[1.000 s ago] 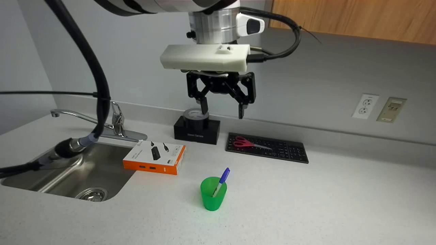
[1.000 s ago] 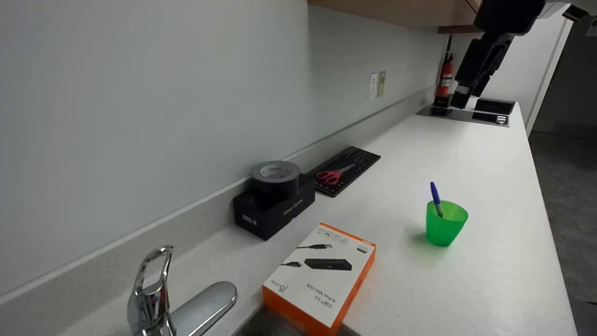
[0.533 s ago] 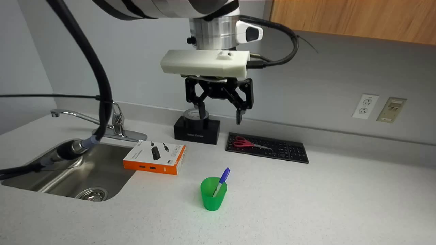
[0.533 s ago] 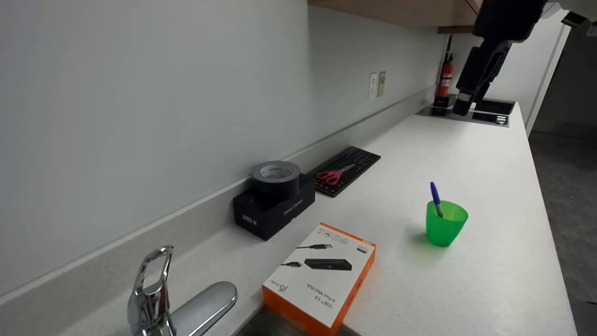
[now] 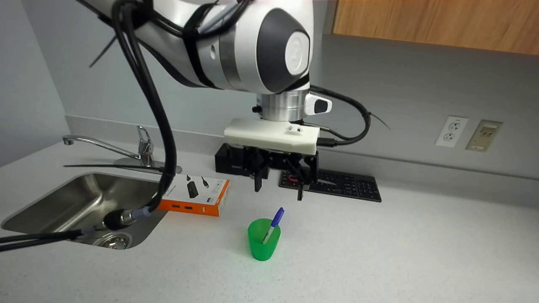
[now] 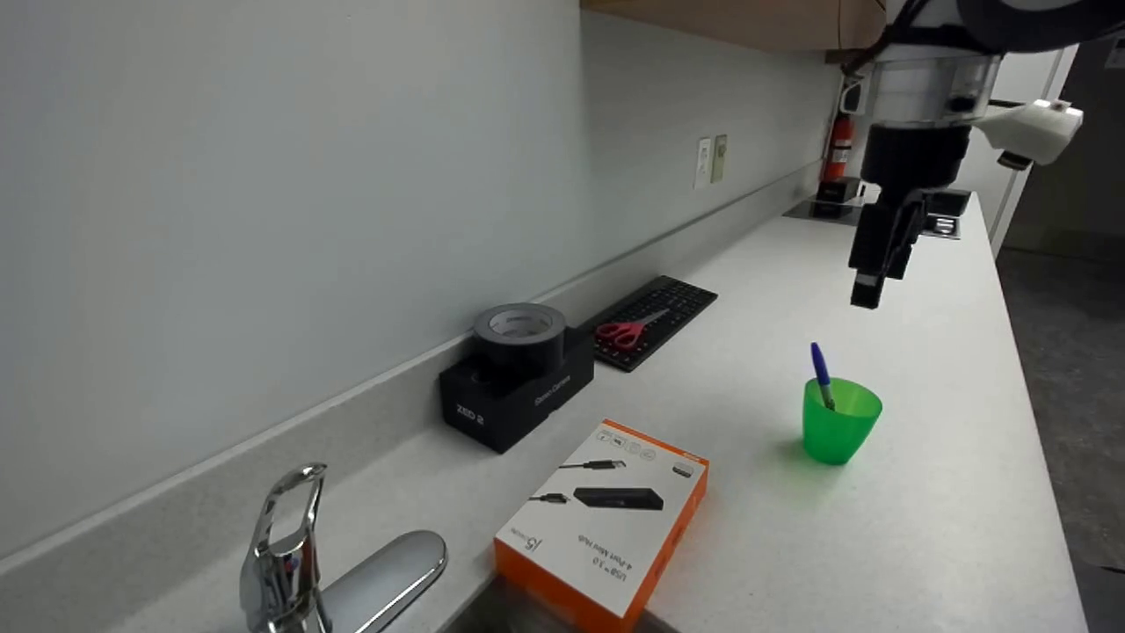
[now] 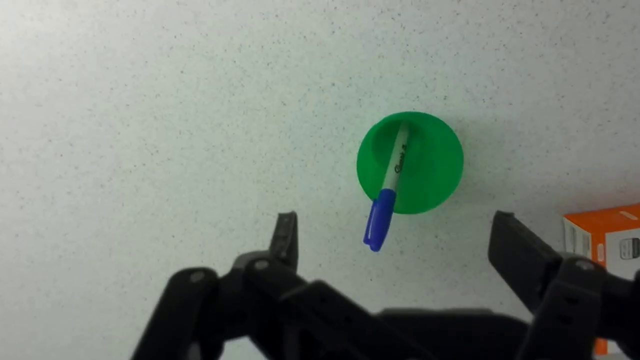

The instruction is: Remove the pen from the cup and put in the counter

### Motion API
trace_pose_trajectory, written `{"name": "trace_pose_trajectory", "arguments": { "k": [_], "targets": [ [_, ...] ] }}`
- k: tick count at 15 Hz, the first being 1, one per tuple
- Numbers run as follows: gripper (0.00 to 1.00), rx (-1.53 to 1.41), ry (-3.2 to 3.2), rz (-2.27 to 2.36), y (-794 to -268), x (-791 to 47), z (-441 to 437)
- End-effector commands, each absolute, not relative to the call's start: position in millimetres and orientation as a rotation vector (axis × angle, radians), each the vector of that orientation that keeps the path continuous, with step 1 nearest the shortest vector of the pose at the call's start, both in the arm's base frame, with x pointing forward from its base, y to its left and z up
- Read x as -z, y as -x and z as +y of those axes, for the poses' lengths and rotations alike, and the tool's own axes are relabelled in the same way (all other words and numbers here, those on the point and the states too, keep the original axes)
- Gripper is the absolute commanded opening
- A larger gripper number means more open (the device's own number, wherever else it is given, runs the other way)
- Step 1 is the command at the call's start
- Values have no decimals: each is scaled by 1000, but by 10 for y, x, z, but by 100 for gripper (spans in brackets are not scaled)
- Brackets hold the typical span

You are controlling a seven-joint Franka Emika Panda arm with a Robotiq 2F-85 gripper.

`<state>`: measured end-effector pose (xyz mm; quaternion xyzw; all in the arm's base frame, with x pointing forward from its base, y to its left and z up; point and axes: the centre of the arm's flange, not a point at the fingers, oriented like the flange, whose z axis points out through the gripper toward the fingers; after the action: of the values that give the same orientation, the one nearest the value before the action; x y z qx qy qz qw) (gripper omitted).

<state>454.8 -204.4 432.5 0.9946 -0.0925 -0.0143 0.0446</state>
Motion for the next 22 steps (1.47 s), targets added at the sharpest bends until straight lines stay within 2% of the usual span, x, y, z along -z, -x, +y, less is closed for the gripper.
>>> {"name": "trace_pose_trajectory", "arguments": {
  "k": [1,8,17,22],
  "targets": [
    [100,59,-3041,-317,-4572,-4067,-2137],
    [100,103,-3039,-298,-4569,-4039,-2109],
    [100,151,-3035,-411,-4944,-3297,-2127],
    [100,81,-3096,-483,-5030,-3273,-2065]
  ]
}}
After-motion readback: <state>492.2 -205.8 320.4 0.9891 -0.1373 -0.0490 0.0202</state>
